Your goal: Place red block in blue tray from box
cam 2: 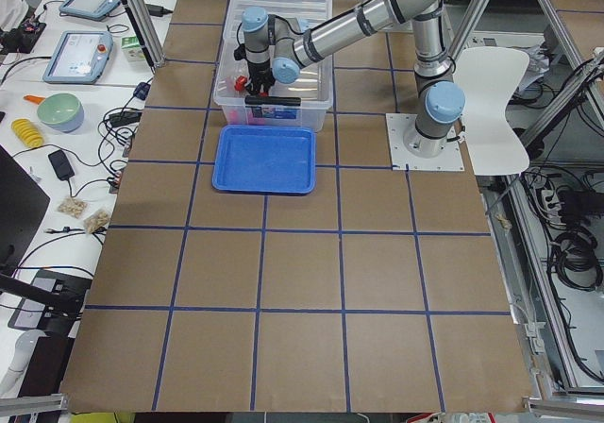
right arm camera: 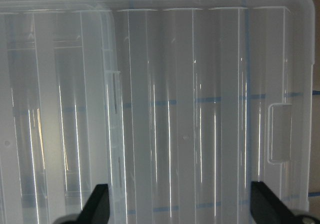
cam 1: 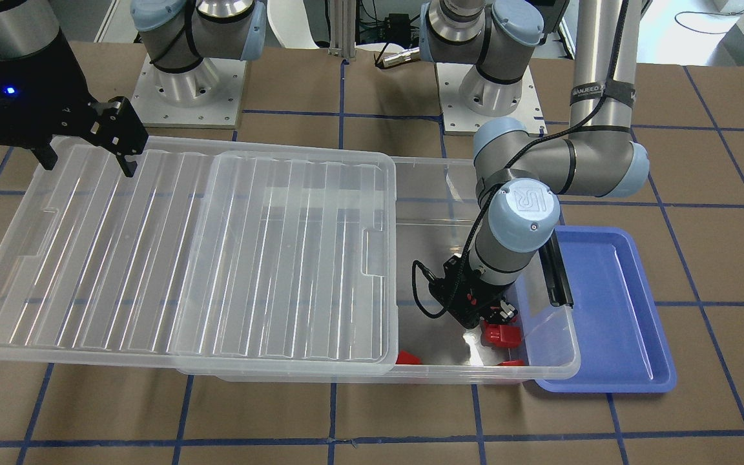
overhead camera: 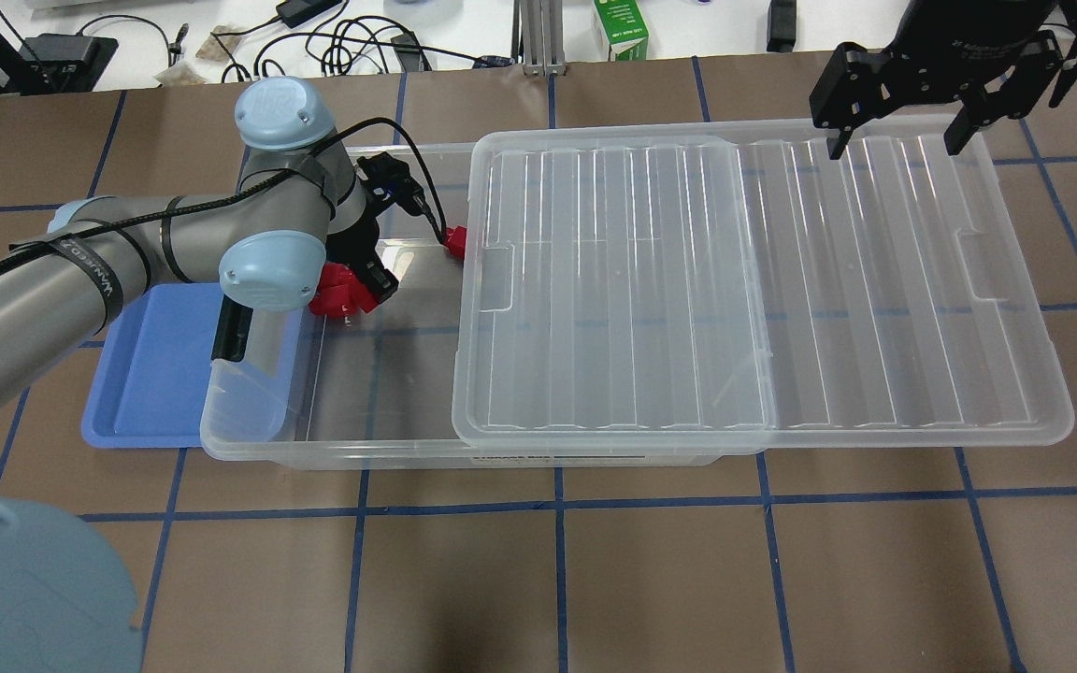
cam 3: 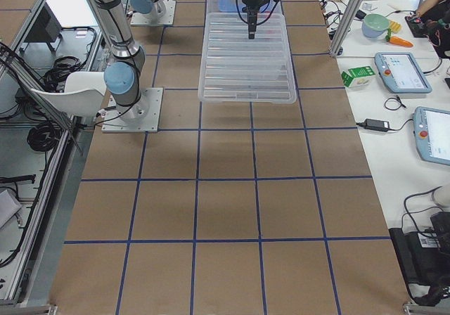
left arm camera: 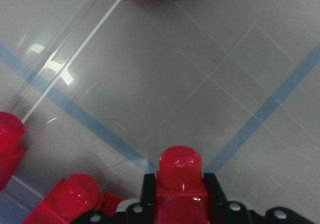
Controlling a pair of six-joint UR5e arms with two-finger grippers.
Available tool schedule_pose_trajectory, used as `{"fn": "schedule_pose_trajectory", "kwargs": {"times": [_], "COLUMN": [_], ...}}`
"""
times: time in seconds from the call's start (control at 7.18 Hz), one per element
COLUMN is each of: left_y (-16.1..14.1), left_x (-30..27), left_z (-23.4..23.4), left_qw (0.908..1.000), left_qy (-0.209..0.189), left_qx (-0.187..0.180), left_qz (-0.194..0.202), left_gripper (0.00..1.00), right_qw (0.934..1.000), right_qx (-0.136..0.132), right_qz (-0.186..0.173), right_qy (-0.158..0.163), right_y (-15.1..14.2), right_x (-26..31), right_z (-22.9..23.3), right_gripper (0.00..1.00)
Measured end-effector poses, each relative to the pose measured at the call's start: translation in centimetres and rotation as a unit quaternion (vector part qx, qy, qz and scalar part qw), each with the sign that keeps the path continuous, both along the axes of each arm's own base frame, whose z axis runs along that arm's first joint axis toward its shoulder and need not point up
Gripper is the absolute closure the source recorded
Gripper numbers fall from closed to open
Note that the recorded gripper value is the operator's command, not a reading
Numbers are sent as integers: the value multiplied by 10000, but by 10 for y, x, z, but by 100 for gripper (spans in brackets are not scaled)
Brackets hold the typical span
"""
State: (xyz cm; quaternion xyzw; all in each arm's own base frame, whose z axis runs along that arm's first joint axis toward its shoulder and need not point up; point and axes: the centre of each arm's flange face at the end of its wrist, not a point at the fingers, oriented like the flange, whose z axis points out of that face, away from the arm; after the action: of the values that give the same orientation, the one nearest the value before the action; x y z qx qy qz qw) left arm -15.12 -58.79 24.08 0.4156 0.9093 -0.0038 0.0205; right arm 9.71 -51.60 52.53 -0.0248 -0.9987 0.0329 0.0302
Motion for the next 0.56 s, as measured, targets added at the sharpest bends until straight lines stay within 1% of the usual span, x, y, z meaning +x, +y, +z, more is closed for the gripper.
{"fn": "schedule_pose_trajectory", "kwargs": {"times": [0.14, 0.28, 0.42, 0.56], "left_y": [-1, -1, 0, 3], "left_x": [0, 0, 1, 8], "left_z": [26, 56, 86, 117], "left_qw": [9999, 9994, 9980, 9950], "left_qy": [-5, -3, -6, -12], "left_qx": [-46, -45, -19, 13], "left_qz": [108, 341, 627, 995], "left_gripper": [100, 100, 100, 100], "right_qw": [10000, 10000, 10000, 10000], "right_qx": [1, -1, -3, -3], "right_qz": [0, 0, 0, 0], "right_qy": [0, 0, 0, 0], "right_y": [0, 0, 0, 0], "right_x": [0, 0, 0, 0], "right_z": [0, 0, 0, 0], "right_gripper": [0, 0, 0, 0]}}
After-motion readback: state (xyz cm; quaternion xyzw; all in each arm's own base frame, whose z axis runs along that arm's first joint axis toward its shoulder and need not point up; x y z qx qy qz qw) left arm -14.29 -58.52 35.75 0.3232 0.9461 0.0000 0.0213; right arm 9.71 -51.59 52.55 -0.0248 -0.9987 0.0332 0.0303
